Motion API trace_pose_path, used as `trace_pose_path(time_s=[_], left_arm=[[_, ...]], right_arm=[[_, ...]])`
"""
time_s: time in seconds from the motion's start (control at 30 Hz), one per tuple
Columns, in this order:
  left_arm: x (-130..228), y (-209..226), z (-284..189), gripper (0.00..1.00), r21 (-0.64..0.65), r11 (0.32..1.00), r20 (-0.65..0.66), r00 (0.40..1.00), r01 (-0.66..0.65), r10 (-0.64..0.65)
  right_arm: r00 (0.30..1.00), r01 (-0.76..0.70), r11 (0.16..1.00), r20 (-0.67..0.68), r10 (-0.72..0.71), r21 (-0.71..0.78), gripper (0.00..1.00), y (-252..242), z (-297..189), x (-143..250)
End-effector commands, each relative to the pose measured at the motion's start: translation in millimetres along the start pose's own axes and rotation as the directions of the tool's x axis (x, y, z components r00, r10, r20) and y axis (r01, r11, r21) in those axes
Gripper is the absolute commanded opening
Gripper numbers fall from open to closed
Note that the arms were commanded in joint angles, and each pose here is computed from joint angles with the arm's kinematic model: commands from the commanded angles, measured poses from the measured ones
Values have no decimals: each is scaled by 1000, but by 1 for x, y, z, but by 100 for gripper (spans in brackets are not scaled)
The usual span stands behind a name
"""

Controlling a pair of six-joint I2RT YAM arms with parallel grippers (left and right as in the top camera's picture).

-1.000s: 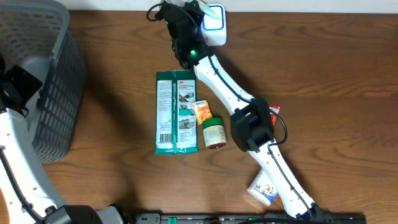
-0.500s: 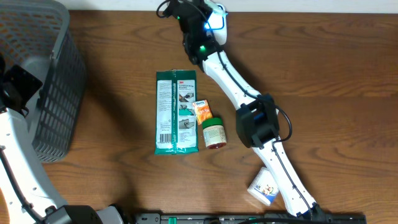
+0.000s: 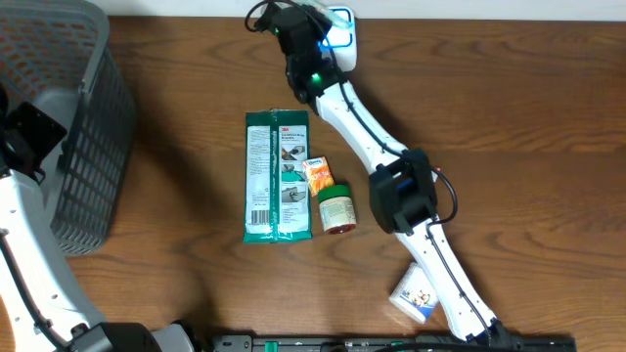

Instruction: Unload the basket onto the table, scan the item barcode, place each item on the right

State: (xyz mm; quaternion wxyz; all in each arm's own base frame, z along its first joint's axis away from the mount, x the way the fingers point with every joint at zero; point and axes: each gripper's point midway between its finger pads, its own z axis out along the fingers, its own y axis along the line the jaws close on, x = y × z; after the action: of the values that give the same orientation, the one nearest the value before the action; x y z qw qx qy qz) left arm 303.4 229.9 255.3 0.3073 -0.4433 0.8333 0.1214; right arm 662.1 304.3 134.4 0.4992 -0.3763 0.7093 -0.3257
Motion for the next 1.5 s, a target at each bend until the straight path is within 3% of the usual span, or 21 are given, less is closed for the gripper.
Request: trace_pose_path(time_s=[0.0, 0.3, 0.53, 0.93, 1.1, 1.2, 1.47], left_arm=[[-4, 1, 0, 93, -5, 1000, 8, 1000, -9, 9], [-4, 1, 0, 94, -5, 1000, 8, 1000, -9, 9], [-4, 1, 0, 93, -5, 1000, 7, 1000, -10, 10], [-4, 1, 0, 93, -5, 1000, 7, 1000, -10, 10], [-4, 1, 0, 93, -5, 1000, 8, 1000, -9, 9], [-4, 1, 0, 93, -5, 1000, 7, 1000, -10, 10], [-4, 1, 0, 93, -6, 1000, 7, 1000, -10, 10]], right_arm=[[999, -36, 999, -20, 37, 11, 1, 7, -12, -7], [999, -18, 1000, -36, 19, 11, 1, 14, -19, -10], [996, -83, 996, -30, 84, 26, 1, 6, -19, -11], [955, -297, 955, 1, 297, 17, 1, -97, -73, -39], [916, -393, 892, -11, 401, -224, 1, -125, -120, -44], [876, -475, 829, -62, 479, -296, 1, -151, -144, -32], [769, -638, 618, -339, 542, -459, 1, -200, -198, 61]])
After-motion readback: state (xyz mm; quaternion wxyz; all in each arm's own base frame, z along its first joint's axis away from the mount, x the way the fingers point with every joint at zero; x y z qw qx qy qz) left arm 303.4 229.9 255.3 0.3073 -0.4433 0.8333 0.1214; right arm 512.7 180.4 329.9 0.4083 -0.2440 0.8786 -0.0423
